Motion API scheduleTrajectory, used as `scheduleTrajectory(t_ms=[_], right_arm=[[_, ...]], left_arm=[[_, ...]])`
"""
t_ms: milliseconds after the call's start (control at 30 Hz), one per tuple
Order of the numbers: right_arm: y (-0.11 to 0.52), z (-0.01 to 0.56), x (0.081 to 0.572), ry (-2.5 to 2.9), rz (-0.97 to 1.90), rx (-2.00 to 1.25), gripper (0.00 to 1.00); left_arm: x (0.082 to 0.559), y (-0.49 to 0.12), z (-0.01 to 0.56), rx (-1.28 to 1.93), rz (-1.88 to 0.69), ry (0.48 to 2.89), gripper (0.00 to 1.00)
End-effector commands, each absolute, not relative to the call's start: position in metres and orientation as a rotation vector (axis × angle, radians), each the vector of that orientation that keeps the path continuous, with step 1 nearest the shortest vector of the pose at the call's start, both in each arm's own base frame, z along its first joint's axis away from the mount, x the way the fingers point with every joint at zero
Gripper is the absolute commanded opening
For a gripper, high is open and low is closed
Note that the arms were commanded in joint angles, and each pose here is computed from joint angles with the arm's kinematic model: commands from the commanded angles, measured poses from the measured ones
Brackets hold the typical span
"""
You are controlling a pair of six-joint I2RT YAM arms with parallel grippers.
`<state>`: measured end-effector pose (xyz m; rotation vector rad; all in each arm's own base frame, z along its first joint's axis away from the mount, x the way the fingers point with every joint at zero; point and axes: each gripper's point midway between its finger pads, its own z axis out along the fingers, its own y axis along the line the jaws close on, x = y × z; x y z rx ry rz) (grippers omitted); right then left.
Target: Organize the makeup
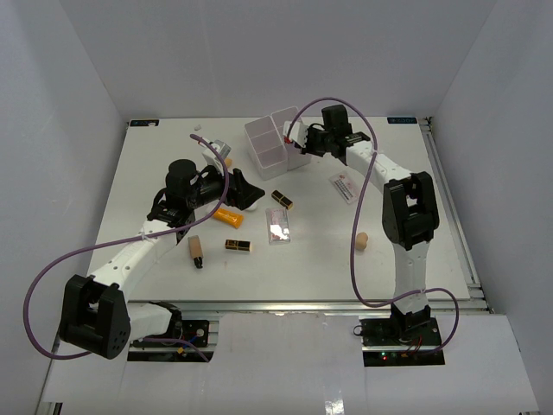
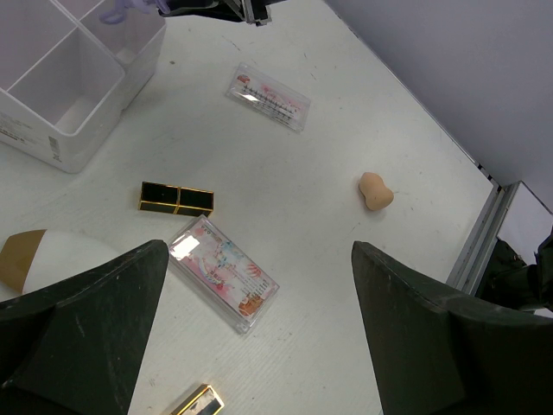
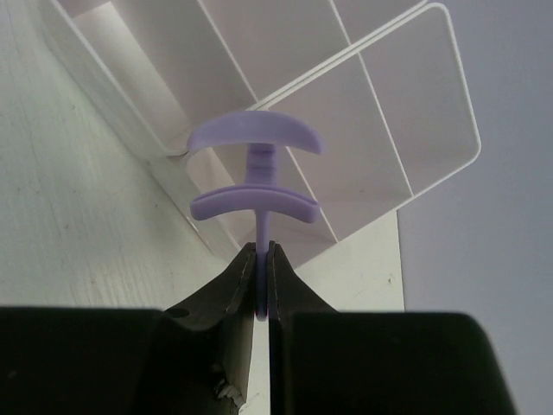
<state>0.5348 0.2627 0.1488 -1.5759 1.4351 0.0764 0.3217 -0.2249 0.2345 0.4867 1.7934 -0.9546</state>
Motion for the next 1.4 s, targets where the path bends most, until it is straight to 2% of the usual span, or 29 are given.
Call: scheduleTrajectory(t_ms=[0, 400, 500, 700, 967, 1200, 1367], right_arm=[[0.260, 0.145, 0.544, 1.362, -0.027, -1.686, 0.11], [0.264, 0.127, 0.565, 1.292, -0.134, -1.815, 0.13], [0.266, 0.127, 0.568, 1.285, -0.141, -1.814, 0.19], [0.269, 0.135, 0.571, 1.271, -0.157, -1.784, 0.38], [0.266, 0.161, 0.563, 1.289, -0.158, -1.711, 0.42], [0.239, 0.214, 0.521, 1.419, -0.032, -1.533, 0.45], [0.218, 0.232, 0.425, 1.564, 0.316, -1.376, 0.49]], left_arm=[[0.321, -0.224, 0.256, 0.506, -0.950, 1.726, 0.98], [0.323, -0.223, 0.254, 0.503, -0.942, 1.730, 0.98], [0.323, -0.222, 0.253, 0.503, -0.943, 1.733, 0.98], [0.323, -0.223, 0.253, 0.504, -0.945, 1.733, 0.98], [0.323, -0.222, 0.253, 0.504, -0.943, 1.731, 0.98], [0.324, -0.222, 0.252, 0.495, -0.943, 1.736, 0.98], [0.324, -0.224, 0.245, 0.484, -0.966, 1.761, 0.98]])
